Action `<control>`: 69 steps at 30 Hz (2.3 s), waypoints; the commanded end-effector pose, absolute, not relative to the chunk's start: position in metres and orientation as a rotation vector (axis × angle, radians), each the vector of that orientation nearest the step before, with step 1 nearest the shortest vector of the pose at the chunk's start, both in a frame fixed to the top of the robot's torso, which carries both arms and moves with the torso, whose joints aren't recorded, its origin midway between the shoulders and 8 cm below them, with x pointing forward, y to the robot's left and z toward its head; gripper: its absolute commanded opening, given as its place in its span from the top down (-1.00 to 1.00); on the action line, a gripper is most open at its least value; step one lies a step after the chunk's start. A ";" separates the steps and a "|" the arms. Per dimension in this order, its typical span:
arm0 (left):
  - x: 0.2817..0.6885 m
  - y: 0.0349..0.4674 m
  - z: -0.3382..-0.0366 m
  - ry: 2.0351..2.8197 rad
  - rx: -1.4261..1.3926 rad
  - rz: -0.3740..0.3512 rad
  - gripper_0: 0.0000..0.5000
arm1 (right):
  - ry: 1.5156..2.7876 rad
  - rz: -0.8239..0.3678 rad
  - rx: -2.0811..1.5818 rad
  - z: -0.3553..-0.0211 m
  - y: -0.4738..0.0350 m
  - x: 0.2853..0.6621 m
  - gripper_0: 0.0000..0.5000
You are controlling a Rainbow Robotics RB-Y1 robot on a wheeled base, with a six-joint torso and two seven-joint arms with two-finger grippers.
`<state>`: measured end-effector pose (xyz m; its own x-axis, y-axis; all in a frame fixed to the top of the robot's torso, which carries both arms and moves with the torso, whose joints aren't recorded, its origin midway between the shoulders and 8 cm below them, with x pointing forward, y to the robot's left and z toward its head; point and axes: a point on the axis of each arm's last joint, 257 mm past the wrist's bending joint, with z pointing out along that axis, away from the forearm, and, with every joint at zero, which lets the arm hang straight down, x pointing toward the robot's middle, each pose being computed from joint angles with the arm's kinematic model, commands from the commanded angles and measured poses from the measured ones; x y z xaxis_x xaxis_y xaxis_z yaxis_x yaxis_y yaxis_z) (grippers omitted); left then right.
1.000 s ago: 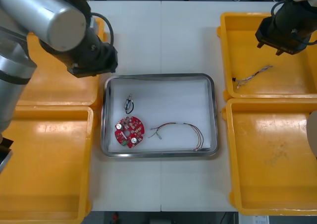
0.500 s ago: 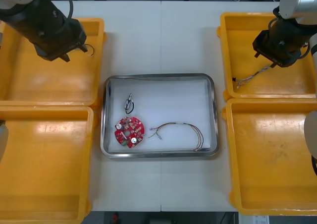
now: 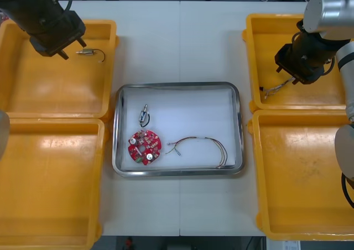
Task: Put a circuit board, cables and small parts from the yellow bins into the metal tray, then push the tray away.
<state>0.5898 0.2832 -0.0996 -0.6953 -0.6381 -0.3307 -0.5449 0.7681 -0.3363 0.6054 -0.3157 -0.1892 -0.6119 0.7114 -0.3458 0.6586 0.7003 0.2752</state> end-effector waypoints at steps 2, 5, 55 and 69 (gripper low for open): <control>0.613 0.300 -0.056 2.399 -1.000 -0.348 -1.00 | 2.437 0.257 1.097 -0.177 -0.294 0.616 -1.00; 0.620 0.301 -0.062 2.385 -1.030 -0.369 -1.00 | 2.445 0.239 1.098 -0.183 -0.293 0.614 -1.00; 0.706 0.280 -0.141 2.177 -0.904 -0.265 -1.00 | 2.464 0.238 1.177 -0.231 -0.303 0.593 1.00; 0.699 0.288 -0.146 2.204 -0.919 -0.234 1.00 | 2.486 0.193 1.153 -0.155 -0.315 0.560 1.00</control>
